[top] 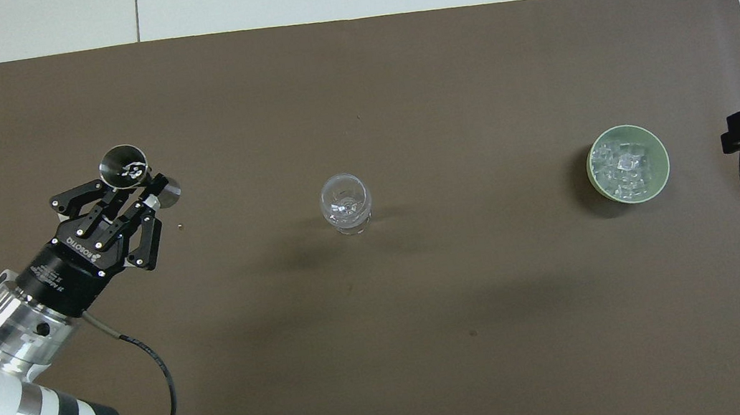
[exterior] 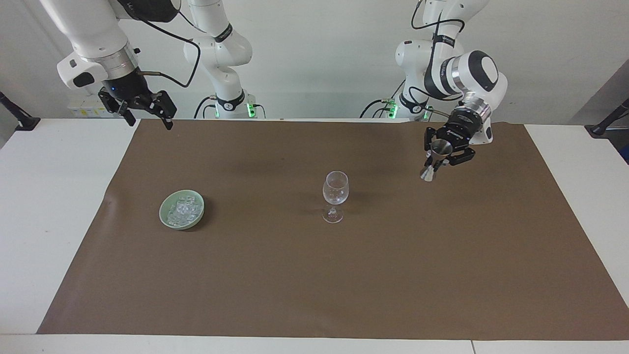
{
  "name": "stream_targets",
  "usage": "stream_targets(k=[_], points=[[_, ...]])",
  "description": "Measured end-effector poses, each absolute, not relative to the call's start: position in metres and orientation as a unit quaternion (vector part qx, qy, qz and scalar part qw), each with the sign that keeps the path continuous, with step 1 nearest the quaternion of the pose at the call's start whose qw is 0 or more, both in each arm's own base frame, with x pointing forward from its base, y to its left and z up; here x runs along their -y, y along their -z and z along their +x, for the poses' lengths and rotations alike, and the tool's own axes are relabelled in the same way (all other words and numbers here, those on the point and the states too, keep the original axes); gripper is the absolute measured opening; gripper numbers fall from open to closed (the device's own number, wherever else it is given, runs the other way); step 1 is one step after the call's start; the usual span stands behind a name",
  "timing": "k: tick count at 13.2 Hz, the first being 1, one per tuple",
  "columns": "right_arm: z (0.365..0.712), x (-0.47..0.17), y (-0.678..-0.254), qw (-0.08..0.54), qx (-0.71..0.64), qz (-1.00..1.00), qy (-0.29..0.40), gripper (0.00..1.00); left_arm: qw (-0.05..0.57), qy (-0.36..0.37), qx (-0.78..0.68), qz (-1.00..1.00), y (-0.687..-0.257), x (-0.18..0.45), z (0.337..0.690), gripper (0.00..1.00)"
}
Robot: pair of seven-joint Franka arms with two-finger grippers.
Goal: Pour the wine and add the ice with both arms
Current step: 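Carry the jigger with the left gripper over the clear glass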
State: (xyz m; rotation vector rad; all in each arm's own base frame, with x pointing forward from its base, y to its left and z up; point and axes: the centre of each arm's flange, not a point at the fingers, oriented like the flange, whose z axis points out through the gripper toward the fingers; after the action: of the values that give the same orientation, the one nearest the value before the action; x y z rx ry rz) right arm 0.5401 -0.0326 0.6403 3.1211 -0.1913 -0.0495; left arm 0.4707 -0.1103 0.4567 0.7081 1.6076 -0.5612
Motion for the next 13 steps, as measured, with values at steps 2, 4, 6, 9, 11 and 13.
stream_targets(k=[2,4,6,9,11,13], points=[[0.540,0.033,-0.640,0.007,0.061,0.998,0.016,1.00,0.591,0.229,-0.702,0.326,-0.462,0.141,0.466,0.22],[0.540,0.033,-0.640,0.007,0.061,0.998,0.016,1.00,0.578,0.219,-0.709,0.339,-0.464,0.166,0.464,0.22],[0.540,0.033,-0.640,0.007,0.061,0.998,0.016,1.00,0.565,0.210,-0.716,0.352,-0.460,0.184,0.462,0.22],[0.540,0.033,-0.640,0.007,0.061,0.998,0.016,1.00,0.552,0.183,-0.721,0.376,-0.454,0.197,0.458,0.22],[0.540,0.033,-0.640,0.007,0.061,0.998,0.016,1.00,0.542,0.157,-0.719,0.406,-0.450,0.211,0.454,0.22],[0.540,0.033,-0.640,0.007,0.061,0.998,0.016,1.00,0.531,0.133,-0.712,0.440,-0.444,0.228,0.448,0.22]])
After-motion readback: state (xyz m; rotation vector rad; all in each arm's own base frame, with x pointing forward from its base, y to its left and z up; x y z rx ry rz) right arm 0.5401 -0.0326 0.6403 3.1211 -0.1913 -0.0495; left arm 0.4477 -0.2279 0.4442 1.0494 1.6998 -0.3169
